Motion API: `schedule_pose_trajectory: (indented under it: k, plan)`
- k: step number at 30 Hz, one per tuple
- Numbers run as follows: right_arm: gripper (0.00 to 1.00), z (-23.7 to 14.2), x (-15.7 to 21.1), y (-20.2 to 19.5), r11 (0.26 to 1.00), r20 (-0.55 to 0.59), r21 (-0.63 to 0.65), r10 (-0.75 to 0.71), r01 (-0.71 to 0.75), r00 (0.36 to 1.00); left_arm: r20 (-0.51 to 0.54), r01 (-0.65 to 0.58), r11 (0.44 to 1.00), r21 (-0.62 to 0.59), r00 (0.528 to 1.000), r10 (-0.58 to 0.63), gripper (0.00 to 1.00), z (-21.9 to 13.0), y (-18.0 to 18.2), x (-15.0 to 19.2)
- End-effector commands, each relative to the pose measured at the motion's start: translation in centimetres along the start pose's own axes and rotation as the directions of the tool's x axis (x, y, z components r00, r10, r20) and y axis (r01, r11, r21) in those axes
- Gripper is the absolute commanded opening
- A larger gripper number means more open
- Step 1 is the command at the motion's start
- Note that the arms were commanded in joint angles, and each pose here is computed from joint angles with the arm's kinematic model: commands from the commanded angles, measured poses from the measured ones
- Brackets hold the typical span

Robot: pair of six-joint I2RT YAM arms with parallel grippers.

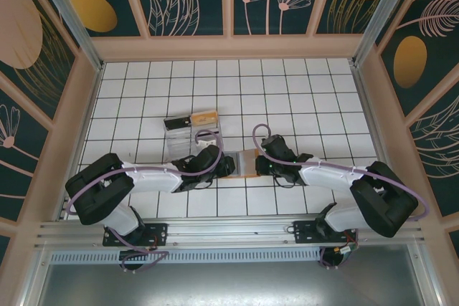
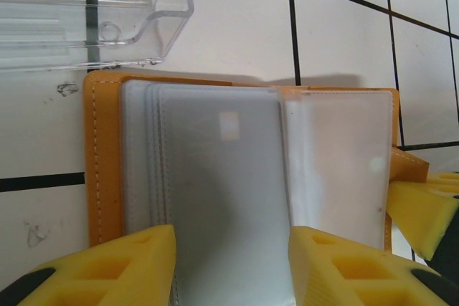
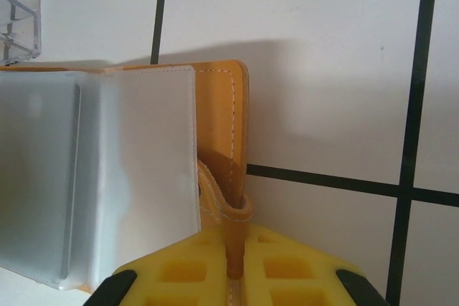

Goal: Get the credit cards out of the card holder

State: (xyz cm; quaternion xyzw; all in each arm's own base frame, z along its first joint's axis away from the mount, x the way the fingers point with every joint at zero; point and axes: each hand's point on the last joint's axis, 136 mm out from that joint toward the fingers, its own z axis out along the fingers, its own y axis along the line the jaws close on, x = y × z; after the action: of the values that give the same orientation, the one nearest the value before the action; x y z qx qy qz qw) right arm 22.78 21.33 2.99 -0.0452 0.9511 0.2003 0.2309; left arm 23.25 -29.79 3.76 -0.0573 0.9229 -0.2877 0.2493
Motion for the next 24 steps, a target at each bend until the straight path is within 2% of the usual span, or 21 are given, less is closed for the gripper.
schedule_pose_trajectory:
  k: [1, 18, 24]
  plan:
    - [0.13, 0.3, 1.0, -0.2, 1.000, -0.027, 0.001, 0.007, -0.007, 1.000, 0.032, 0.019, 1.000, -0.009, 0.999, -0.018, 0.47, -0.5, -0.1, -0.9]
    - [0.13, 0.4, 1.1, -0.1, 1.000, -0.032, -0.002, 0.007, -0.008, 0.999, -0.034, 0.014, 0.999, 0.039, 0.999, -0.013, 0.46, 0.8, -1.1, 0.4]
    - [0.13, 0.4, 1.1, 0.1, 1.000, -0.032, -0.007, 0.006, -0.006, 0.999, -0.047, 0.005, 0.995, 0.100, 0.999, 0.000, 0.54, 0.8, -2.4, 0.5]
